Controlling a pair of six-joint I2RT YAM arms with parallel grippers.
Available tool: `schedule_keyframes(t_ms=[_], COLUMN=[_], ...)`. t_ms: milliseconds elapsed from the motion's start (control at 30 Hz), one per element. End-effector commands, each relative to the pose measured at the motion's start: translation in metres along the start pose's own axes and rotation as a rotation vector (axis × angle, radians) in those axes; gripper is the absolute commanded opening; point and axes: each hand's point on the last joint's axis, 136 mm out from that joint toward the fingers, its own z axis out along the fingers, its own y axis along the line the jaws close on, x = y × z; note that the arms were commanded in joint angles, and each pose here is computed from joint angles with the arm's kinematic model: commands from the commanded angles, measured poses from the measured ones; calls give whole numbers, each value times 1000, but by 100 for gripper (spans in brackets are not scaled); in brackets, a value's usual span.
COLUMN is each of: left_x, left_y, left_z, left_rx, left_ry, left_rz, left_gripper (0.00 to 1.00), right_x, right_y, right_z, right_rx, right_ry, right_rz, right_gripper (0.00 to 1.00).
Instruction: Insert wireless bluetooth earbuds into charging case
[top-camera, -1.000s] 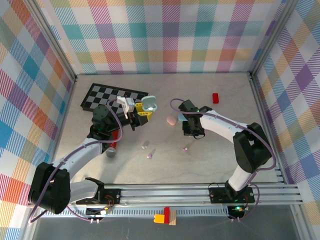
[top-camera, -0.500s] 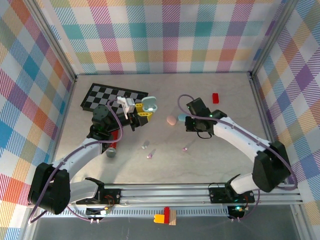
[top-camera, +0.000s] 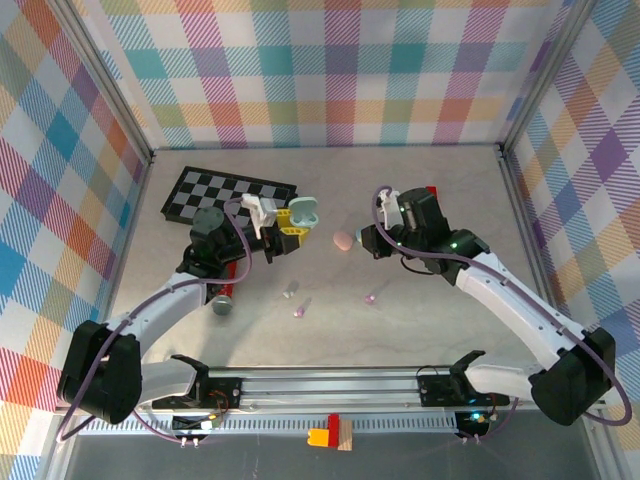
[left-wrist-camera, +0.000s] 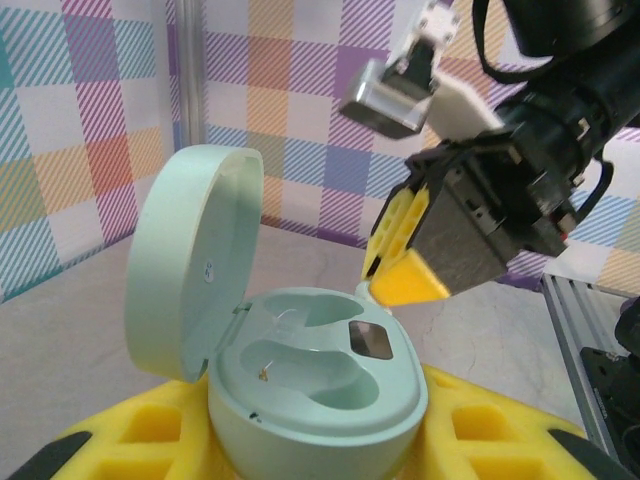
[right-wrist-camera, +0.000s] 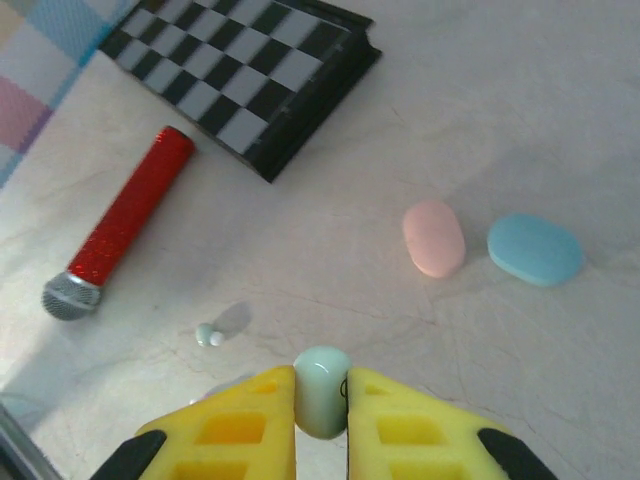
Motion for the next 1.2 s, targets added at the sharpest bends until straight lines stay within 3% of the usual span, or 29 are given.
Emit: schedule_keyframes(t_ms=[0, 367, 767, 1167], left_x=[-6, 3, 0, -5], left_y=[-4, -8, -20, -30], left_z=[6, 17, 15, 12], left_rx=[36, 65, 113, 158], left_ry=[-3, 35, 40, 36], left_rz=[40, 51, 61, 64], left_gripper=[36, 36, 35, 35], right_x=[-27, -45, -55, -54], right_y=[27, 77, 107, 103], right_z=[-24, -50, -29, -5], right_rx=[-110, -267, -331, -311], right_ry=[-81, -130, -102, -70], right_rz=[-128, -271, -360, -367], right_gripper=[16, 16, 16, 15])
